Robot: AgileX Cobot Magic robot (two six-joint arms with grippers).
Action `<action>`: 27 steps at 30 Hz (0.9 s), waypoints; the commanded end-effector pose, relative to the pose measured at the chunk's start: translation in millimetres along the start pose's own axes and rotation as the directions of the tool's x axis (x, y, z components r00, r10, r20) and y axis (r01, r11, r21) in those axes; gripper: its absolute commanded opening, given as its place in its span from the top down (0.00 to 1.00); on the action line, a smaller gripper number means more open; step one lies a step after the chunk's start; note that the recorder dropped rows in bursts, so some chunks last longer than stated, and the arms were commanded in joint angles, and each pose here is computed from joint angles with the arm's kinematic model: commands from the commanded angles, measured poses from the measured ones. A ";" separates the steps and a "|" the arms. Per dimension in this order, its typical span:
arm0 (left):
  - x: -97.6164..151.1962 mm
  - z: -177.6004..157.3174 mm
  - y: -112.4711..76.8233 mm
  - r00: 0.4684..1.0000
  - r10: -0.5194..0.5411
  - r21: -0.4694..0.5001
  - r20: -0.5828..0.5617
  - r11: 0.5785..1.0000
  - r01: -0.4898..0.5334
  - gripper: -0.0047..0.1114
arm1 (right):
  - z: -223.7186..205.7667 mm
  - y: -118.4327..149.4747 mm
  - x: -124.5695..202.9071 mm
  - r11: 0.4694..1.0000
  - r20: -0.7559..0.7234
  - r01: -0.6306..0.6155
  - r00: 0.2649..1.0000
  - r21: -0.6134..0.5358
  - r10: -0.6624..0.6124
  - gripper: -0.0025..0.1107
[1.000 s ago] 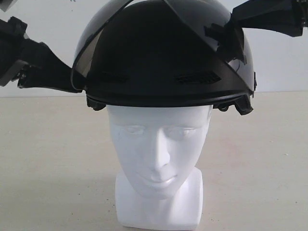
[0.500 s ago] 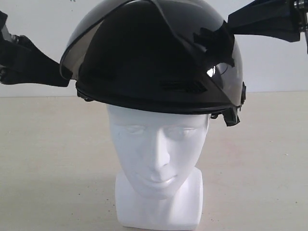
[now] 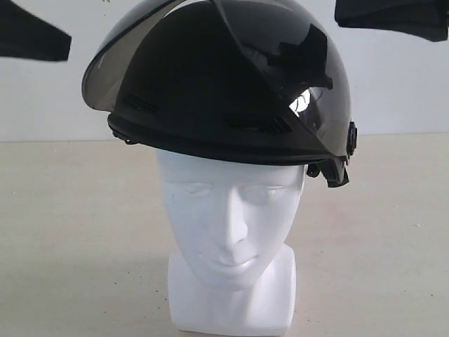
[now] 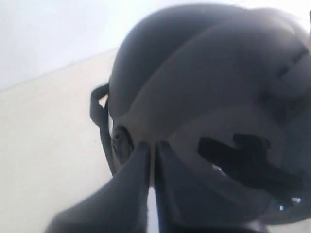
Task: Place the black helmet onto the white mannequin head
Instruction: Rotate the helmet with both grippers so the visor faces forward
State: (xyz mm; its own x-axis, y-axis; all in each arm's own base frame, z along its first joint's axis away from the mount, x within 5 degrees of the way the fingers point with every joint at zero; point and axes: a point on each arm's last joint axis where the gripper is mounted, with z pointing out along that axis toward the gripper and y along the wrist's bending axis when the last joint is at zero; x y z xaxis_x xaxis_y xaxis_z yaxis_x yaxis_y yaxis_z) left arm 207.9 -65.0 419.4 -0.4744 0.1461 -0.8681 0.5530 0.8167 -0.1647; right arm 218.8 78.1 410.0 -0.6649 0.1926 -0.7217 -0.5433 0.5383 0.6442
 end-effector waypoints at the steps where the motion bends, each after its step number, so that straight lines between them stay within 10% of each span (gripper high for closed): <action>1: -29.1 -7.9 -3.7 0.993 -0.023 0.017 0.115 1.000 0.021 0.92 | -4.6 5.6 -6.7 1.000 0.096 0.000 0.995 0.005 -0.001 0.98; 16: -40.9 94.9 29.3 0.978 -0.171 0.309 -0.120 0.930 0.201 0.92 | 19.4 -15.2 -14.2 0.983 0.074 -0.125 0.988 -0.136 0.136 0.98; 27: -34.0 93.4 24.7 0.977 -0.104 0.363 -0.185 0.917 0.167 0.92 | 29.0 -28.6 -3.5 0.986 -0.060 -0.119 0.992 -0.114 0.113 0.98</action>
State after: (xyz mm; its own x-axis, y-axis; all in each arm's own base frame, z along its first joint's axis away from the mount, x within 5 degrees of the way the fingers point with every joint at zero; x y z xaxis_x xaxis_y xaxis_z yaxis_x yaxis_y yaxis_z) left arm 312.7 -96.4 406.2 -0.6225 0.0623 -0.7801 0.6326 0.6269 -0.4547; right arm 253.6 83.7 391.7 -0.7336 0.2645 -0.6260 -0.4979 0.4178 0.7600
